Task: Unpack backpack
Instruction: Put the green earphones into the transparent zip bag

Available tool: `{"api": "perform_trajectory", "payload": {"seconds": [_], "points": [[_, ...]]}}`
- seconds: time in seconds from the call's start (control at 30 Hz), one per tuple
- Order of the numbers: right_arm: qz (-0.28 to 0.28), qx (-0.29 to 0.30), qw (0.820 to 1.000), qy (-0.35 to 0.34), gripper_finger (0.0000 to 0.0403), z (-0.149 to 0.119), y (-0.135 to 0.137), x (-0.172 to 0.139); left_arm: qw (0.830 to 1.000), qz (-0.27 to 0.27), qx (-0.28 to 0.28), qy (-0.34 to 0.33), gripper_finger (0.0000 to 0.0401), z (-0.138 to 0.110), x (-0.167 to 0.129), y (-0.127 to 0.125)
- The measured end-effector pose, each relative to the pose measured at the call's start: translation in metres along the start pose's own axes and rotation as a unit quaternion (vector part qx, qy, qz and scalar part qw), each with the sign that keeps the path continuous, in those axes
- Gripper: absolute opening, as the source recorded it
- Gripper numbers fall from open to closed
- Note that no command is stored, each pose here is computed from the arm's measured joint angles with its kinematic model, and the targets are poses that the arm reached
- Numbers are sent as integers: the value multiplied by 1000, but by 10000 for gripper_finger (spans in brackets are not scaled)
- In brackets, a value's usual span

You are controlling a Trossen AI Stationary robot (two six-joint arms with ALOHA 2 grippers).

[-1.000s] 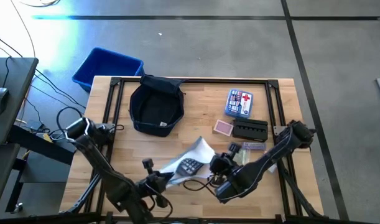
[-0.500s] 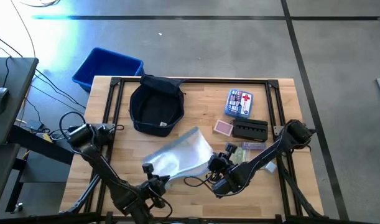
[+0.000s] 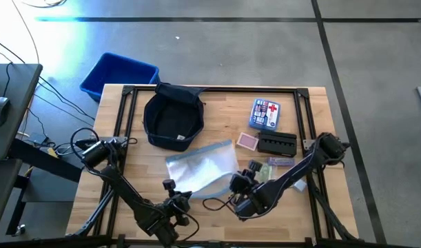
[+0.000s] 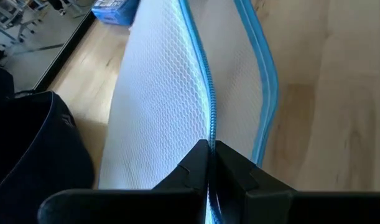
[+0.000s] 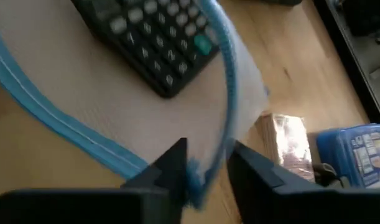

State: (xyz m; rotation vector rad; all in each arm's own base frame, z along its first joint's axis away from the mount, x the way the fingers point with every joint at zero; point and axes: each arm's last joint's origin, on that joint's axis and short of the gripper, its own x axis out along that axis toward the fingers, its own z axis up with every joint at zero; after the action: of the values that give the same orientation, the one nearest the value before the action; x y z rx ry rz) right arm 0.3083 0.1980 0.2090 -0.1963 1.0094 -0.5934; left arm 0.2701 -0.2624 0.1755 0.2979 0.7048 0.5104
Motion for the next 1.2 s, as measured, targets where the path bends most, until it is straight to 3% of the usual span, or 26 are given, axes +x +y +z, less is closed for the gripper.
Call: {"api": "perform_trajectory", "payload": {"seconds": [0.17, 0.33, 0.57, 0.67, 0.83, 1.0, 1.2], "points": [[28, 38, 999, 23, 184, 6, -1, -35, 1000, 0, 0, -1, 0, 0, 0, 0], [6, 62, 998, 23, 210, -14, 3, -42, 1000, 0, 0, -1, 0, 0, 0, 0], [-66, 99, 988, 101, 210, -71, 0, 1, 1000, -3, -2, 0, 0, 0, 0, -1], [-86, 142, 982, 94, 210, -91, -5, 21, 1000, -3, 1, 0, 0, 0, 0, -1], [-37, 227, 970, 81, 210, -112, -20, 42, 1000, -5, 3, -1, 0, 0, 0, -1], [-1, 314, 947, 70, 211, -128, -41, 56, 1000, -5, 3, 0, 0, 0, 0, -1], [28, 365, 929, 56, 203, -140, -45, 74, 1000, -6, 2, 2, 0, 1, 0, -1]]}}
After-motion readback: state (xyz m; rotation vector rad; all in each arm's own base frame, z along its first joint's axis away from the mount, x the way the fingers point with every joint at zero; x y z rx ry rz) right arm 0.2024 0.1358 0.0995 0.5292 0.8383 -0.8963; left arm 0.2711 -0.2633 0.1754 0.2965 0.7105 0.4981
